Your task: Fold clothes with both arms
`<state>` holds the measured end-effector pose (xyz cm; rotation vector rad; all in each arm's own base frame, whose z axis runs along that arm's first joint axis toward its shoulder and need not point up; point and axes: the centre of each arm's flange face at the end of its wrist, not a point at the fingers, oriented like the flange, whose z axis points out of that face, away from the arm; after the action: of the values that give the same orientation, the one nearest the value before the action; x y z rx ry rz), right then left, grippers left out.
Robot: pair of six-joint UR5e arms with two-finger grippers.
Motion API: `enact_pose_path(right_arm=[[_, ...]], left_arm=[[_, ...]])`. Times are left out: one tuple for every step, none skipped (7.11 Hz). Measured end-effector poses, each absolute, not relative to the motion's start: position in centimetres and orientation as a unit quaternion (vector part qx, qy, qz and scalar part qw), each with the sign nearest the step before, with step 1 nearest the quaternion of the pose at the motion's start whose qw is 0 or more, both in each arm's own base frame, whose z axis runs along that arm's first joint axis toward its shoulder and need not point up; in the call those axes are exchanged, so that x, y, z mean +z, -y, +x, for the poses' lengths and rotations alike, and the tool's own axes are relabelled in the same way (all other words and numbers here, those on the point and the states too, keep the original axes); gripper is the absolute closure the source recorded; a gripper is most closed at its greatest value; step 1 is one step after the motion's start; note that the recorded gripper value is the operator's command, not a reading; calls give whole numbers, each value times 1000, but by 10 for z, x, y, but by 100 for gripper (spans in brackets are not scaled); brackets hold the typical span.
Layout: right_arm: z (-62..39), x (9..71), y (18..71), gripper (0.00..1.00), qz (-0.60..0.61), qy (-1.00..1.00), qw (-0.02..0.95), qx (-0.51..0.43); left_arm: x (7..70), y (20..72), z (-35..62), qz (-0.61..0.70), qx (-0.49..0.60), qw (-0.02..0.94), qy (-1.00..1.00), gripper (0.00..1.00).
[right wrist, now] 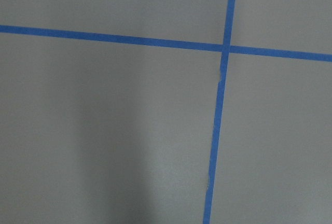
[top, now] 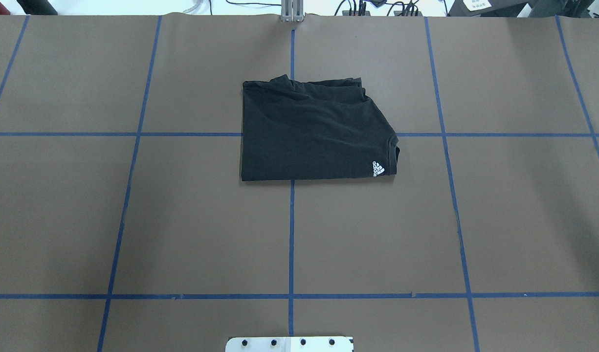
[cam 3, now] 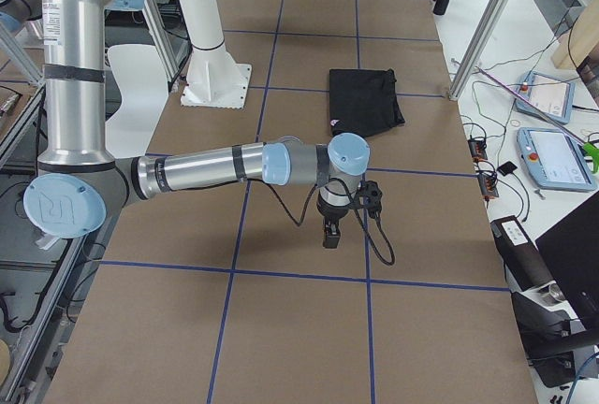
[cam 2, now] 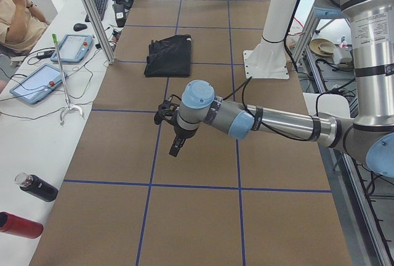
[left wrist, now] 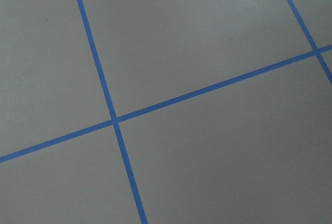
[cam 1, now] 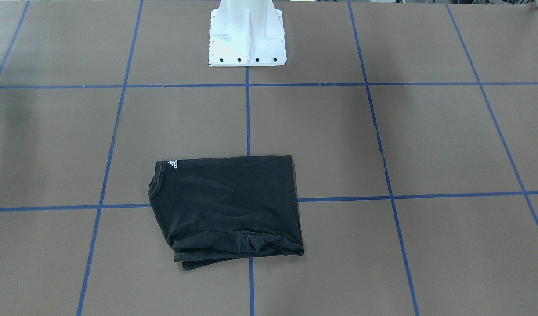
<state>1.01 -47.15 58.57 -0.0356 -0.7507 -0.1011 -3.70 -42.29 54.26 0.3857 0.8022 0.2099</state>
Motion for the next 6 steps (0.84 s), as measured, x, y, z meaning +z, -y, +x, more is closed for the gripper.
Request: enact_pose_path(right_arm=[[10, 588, 475, 0, -19, 366, 929, -49], [9, 591, 479, 0, -21, 366, 929, -49], [8, 592, 484, 0, -21, 367, 929, -48], [10, 590, 488, 0, -18, 370, 928, -46], [16, 589, 489, 0, -15, 379, 924, -41], [18, 588, 490, 0, -15, 385, 922, -37]], left_arm=[[546, 423, -37, 183, 100, 897, -389, 0], [542, 421, -37, 186, 101, 896, -390, 0], [539, 419, -38, 188, 102, 896, -390, 0], [537, 420, -37, 190, 103, 895, -390, 0], [532, 421, -37, 195, 105, 894, -390, 0], [529, 421, -38, 196, 105, 894, -389, 0]])
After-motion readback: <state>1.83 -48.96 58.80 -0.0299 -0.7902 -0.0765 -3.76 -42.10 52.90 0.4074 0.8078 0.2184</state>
